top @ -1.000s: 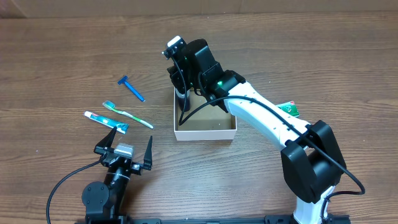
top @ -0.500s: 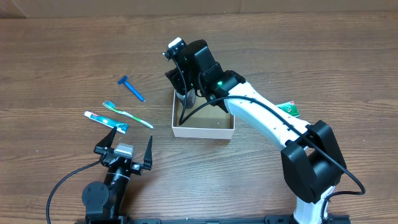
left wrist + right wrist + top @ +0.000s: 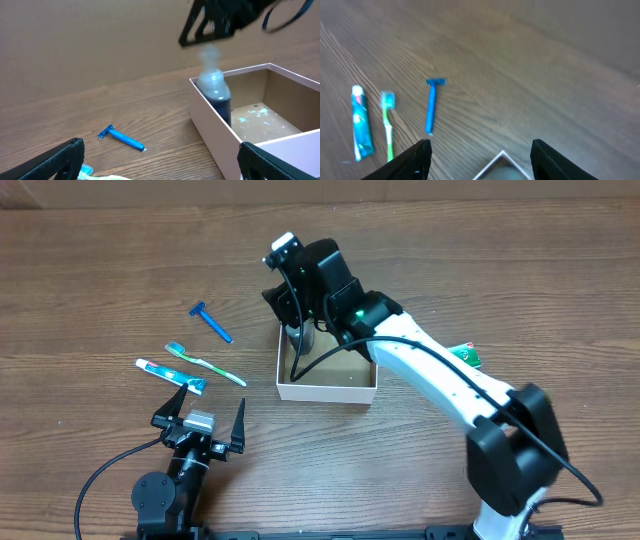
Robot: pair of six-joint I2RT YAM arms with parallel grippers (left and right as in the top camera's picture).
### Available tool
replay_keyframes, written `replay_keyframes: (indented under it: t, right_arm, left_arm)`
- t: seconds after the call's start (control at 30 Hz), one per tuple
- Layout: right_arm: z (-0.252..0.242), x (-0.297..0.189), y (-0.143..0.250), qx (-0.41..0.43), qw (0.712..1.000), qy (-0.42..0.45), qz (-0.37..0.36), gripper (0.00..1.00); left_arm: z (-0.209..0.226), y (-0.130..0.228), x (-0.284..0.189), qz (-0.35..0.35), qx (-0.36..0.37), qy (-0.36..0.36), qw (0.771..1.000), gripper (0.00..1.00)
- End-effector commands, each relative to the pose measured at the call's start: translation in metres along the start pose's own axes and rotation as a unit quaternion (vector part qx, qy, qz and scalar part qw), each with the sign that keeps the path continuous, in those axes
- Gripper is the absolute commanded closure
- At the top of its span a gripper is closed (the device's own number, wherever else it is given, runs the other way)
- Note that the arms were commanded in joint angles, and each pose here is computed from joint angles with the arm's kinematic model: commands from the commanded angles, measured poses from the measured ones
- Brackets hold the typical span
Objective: Pack container
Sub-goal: 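Lower the soap bottle into the box and open the right gripper, then move the right gripper to the green Dettol soap bar and grasp it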
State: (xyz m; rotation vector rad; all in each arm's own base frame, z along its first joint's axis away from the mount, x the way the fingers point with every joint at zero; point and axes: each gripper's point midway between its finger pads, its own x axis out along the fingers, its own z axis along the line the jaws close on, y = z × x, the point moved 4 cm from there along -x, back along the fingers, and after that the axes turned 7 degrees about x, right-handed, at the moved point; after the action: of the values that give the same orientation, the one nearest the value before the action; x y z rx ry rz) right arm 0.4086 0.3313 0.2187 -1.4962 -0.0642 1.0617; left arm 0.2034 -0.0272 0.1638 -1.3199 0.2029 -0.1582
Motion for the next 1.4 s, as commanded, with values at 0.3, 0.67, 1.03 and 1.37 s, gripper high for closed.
replay_keyframes:
  t: [0.3,0.67,1.03,1.37]
  right_arm:
    - [-0.012,-0.053,-0.025,0.011,1.0,0.023,-0.007,0.36]
    - [-0.114,-0.14,-0.013,0.286,0.947,0.145,0.005,0.24]
    - [-0.234,-0.198,0.078,0.493,0.816,0.29,0.088,0.0]
    - [-0.262,-0.181,0.146,0.594,0.712,0.33,0.176,0.0]
  left_arm:
    - [0.003,0.0,0.0,-0.001,0.006,-0.009,1.0,0.0]
    - [0.003,0.0,0.0,-0.001,0.006,-0.009,1.0,0.0]
    - [0.003,0.0,0.0,-0.001,0.006,-0.009,1.0,0.0]
    - [0.003,0.0,0.0,-0.001,0.006,-0.009,1.0,0.0]
